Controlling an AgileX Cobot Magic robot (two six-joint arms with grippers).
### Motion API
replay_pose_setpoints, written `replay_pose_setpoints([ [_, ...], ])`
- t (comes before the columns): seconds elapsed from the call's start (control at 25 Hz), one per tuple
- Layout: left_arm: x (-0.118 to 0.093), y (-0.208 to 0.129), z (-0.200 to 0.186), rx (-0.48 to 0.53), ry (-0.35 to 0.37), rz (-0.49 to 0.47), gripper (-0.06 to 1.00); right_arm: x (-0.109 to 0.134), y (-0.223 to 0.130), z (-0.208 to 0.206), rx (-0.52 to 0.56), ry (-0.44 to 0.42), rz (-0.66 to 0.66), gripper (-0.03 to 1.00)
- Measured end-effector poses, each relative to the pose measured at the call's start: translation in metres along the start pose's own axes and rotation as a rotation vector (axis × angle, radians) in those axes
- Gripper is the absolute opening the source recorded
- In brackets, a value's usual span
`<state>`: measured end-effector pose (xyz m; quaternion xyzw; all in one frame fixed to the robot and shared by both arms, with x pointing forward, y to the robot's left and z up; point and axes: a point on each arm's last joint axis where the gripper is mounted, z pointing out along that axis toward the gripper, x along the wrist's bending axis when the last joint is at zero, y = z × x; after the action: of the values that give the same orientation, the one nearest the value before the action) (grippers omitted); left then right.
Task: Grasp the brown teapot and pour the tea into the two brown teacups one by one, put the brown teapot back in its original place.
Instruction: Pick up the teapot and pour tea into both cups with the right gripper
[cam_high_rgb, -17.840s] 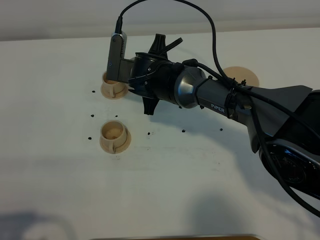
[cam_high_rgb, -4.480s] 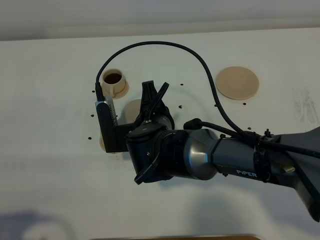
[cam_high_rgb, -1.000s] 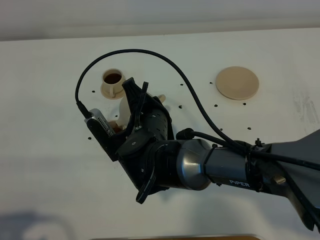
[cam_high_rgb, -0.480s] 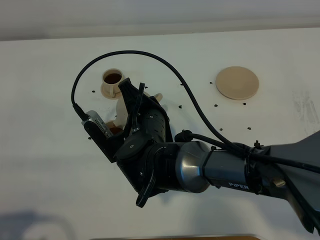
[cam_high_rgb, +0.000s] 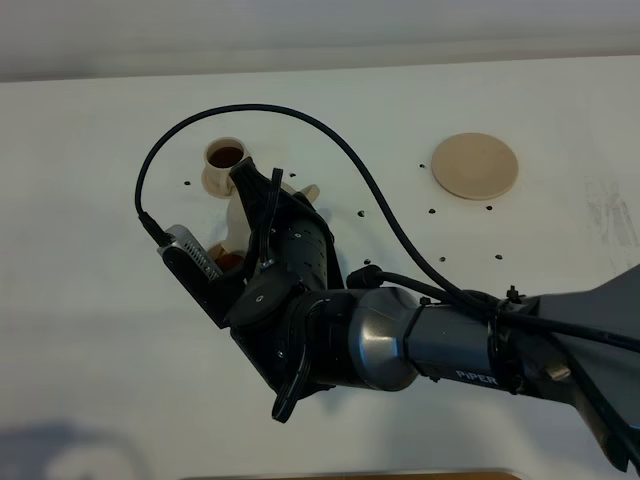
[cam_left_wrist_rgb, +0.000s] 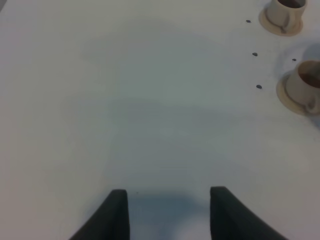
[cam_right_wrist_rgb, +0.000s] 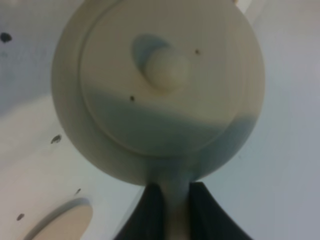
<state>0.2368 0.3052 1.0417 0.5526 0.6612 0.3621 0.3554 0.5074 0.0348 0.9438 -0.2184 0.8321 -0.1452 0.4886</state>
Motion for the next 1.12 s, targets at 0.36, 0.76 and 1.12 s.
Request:
replay_pose_setpoints([
  [0.36, 0.0, 0.0, 0.0, 0.0, 0.0, 0.001, 0.44, -0.0018, -0.0003, 0.0, 0.003, -0.02, -0.015, 0.09],
  [0.76, 0.0, 0.0, 0.0, 0.0, 0.0, 0.001, 0.44, -0.0028, -0.0009, 0.0, 0.01, -0.031, -0.024, 0.09],
  [1.12, 0.0, 0.0, 0.0, 0.0, 0.0, 0.001, 0.44, -0.0033, -0.0019, 0.0, 0.022, -0.035, -0.063, 0.09],
])
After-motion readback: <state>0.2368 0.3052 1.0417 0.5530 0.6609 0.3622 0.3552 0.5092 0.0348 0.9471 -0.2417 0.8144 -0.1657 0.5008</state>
